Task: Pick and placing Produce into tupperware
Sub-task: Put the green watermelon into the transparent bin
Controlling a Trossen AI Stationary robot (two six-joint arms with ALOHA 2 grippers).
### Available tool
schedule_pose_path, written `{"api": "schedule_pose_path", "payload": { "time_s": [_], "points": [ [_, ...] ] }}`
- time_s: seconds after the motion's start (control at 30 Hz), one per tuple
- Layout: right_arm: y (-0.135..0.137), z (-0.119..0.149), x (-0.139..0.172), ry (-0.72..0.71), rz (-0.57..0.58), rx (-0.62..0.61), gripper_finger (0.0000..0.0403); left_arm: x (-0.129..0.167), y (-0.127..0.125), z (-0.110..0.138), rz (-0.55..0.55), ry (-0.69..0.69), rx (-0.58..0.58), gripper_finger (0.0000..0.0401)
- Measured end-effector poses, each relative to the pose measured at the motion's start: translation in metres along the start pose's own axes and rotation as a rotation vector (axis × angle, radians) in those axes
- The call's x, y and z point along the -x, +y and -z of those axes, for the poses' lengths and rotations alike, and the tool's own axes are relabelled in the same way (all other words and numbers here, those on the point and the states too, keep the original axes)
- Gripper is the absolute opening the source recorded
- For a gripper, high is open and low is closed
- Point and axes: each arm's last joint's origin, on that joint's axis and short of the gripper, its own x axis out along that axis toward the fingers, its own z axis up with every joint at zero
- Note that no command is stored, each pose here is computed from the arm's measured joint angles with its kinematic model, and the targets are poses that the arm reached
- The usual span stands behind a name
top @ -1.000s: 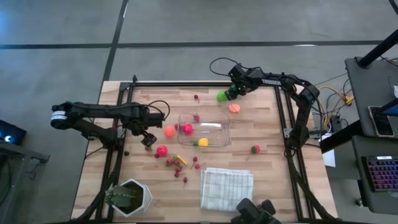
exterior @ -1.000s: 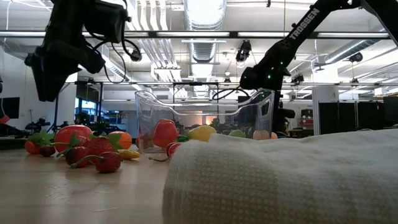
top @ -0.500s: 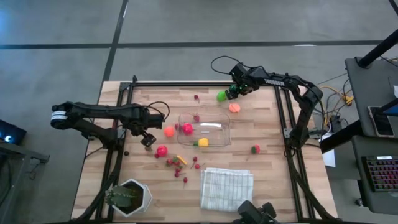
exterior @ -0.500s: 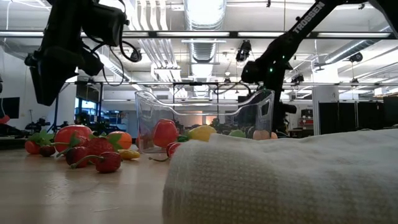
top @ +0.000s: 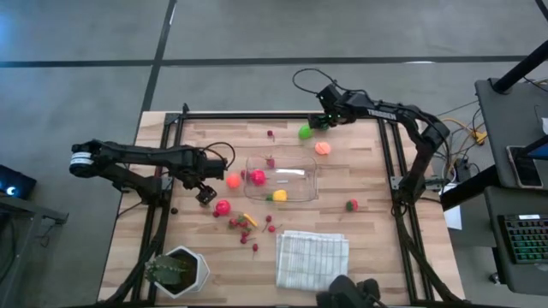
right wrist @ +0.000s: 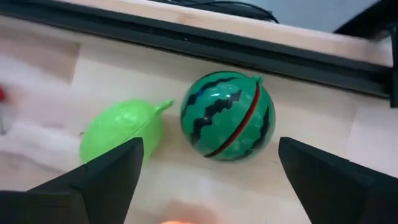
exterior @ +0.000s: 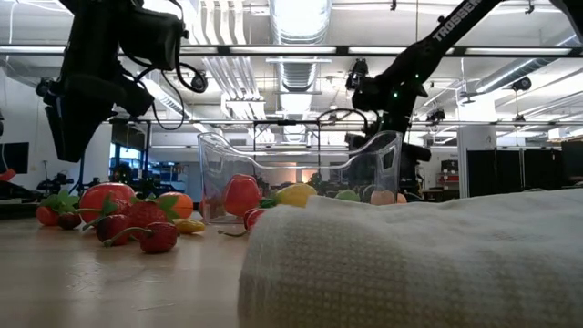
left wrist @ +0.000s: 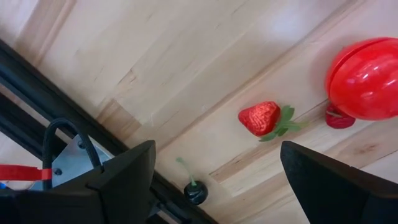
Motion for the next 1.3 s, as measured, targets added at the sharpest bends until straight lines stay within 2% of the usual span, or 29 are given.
{"api": "schedule_pose_path", "payload": {
  "time_s": [0.3,0.67,1.3],
  "points": [
    [-0.002,0.001,-0.023,-0.002,0.065,-0.112,0.0368,0.0,-0.002,0.0,0.007,-0.014,-0.014,0.0329],
    [-0.009,-0.008,-0.026,-0.067,0.093,-0.156,0.0368,0.0,-0.004,0.001,0.001,-0.021,-0.03,0.0329],
    [-0.015,-0.002,-0.036,-0.089,0.085,-0.167,0.0368,0.0,-0.006,-0.002,0.007,-0.071,-0.029,0.0329]
  ]
}}
